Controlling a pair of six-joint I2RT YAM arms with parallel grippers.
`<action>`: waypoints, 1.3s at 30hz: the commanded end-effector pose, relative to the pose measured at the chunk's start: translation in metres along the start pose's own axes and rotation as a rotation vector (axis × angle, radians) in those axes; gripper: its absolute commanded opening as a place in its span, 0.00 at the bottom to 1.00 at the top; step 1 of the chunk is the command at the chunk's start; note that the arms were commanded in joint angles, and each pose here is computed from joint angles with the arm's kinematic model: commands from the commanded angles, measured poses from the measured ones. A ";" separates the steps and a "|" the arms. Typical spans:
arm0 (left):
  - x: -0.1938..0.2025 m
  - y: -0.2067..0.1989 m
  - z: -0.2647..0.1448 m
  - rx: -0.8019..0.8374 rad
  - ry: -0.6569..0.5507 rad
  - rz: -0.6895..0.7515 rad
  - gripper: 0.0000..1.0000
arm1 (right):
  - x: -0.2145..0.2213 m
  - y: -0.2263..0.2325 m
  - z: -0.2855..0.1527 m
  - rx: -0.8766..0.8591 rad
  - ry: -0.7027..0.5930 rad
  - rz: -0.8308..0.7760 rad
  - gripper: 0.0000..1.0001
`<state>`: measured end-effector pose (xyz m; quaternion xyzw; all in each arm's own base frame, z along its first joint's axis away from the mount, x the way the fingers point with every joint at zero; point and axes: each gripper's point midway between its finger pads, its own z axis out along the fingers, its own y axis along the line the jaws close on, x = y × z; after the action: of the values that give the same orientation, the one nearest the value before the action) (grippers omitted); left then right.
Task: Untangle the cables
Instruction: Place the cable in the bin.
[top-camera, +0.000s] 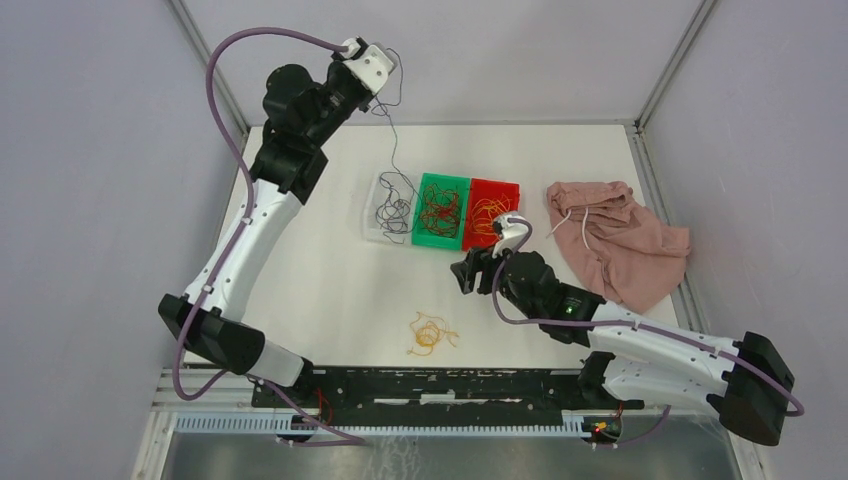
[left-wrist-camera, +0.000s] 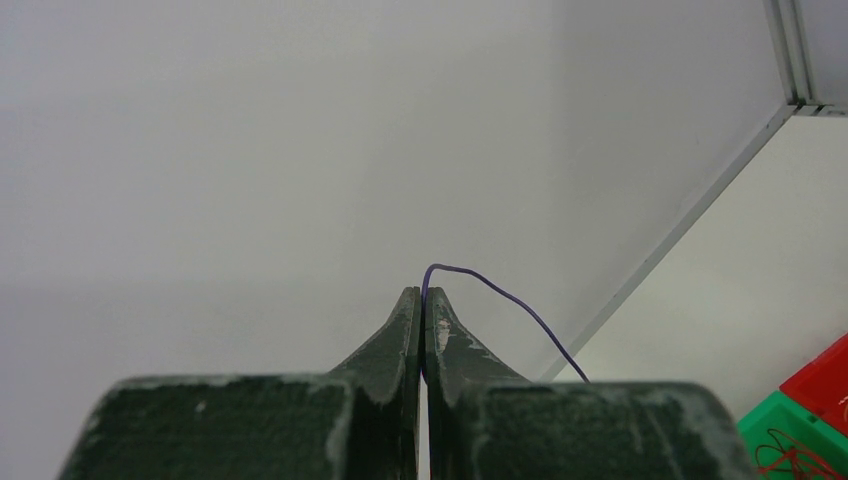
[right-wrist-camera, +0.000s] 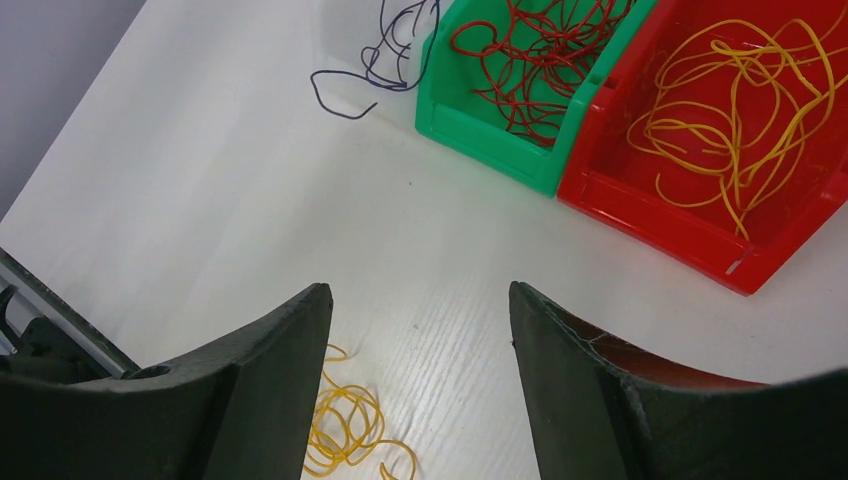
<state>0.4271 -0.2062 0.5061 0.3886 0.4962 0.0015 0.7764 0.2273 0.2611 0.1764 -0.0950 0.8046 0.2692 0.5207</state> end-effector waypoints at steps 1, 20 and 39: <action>-0.031 0.028 0.000 -0.078 -0.077 0.099 0.03 | -0.005 -0.004 -0.005 0.007 -0.026 0.025 0.72; -0.042 0.044 0.001 -0.119 -0.088 0.171 0.03 | 0.000 -0.006 -0.004 0.015 -0.014 0.035 0.70; -0.013 0.033 0.011 -0.097 -0.025 0.240 0.03 | 0.004 -0.005 -0.001 0.012 0.012 0.032 0.68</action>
<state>0.4514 -0.1997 0.5540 0.3935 0.4403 0.0967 0.8012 0.2244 0.2535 0.1596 -0.0887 0.8192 0.2595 0.5037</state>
